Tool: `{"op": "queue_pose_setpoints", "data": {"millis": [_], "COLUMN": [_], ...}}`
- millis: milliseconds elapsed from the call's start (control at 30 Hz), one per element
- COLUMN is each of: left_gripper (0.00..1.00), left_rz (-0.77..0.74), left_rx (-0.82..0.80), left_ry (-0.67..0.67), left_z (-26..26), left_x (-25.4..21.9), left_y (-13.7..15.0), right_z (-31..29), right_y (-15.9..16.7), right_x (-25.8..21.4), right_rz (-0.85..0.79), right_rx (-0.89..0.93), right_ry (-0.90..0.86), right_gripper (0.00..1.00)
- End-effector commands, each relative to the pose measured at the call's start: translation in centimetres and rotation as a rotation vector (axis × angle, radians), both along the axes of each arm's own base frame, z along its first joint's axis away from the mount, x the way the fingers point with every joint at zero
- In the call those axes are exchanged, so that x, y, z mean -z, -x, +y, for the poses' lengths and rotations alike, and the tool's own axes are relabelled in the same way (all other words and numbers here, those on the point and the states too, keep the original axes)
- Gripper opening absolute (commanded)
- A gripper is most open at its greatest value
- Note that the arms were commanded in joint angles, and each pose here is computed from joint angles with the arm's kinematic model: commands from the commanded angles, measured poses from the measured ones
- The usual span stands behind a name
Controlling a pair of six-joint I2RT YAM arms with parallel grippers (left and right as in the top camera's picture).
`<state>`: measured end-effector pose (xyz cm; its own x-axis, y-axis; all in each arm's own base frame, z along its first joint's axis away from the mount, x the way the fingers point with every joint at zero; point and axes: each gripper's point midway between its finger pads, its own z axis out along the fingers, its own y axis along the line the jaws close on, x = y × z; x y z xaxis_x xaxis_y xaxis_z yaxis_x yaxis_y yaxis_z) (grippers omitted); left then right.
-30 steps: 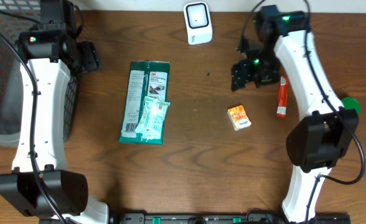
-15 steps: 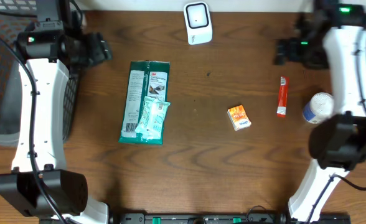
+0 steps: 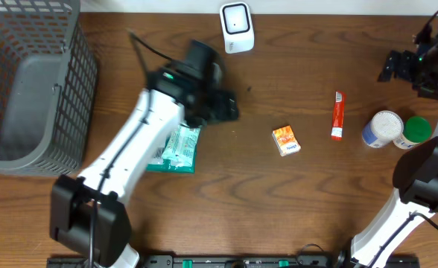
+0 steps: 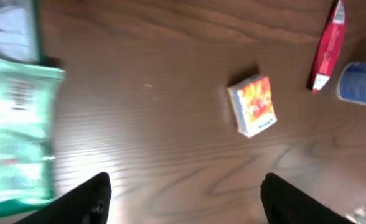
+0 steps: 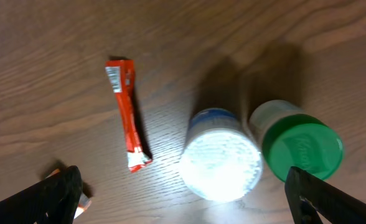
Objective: Scan the item barcode
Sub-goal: 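Reach the left gripper to the orange juice carton and grasp it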
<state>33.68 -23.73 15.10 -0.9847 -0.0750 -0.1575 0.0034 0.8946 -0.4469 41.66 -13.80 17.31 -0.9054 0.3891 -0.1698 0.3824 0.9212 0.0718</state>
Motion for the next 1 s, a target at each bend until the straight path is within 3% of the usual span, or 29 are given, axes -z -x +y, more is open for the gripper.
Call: {"op": "queue_pose_setpoints", "data": {"millis": [0, 200, 433, 700, 967], "left_gripper": [0.76, 0.71, 0.65, 0.65, 0.56], "left_rz": [-0.013, -0.126, -0.191, -0.146, -0.112], "left_rx": [-0.132, -0.217, -0.183, -0.224, -0.186], "left_ry": [-0.071, -0.14, -0.056, -0.074, -0.121], "left_z": [-1.4, -5.7, -12.4, -12.9, -13.4], "left_x": [1.3, 3.8, 7.5, 11.2, 13.6], "left_y": [0.5, 1.1, 0.6, 0.3, 1.9], "right_z": [-0.6, -0.5, -0.5, -0.5, -0.5], "right_y": [0.2, 0.2, 0.2, 0.2, 0.2], "right_x": [-1.1, -1.1, -1.1, -1.1, -1.1], "right_rz": [-0.027, -0.027, -0.027, -0.027, -0.027], "right_rx": [0.025, 0.025, 0.024, 0.025, 0.025], "right_ry": [0.01, 0.01, 0.01, 0.01, 0.01], "right_gripper": [0.99, 0.99, 0.99, 0.99, 0.99]}}
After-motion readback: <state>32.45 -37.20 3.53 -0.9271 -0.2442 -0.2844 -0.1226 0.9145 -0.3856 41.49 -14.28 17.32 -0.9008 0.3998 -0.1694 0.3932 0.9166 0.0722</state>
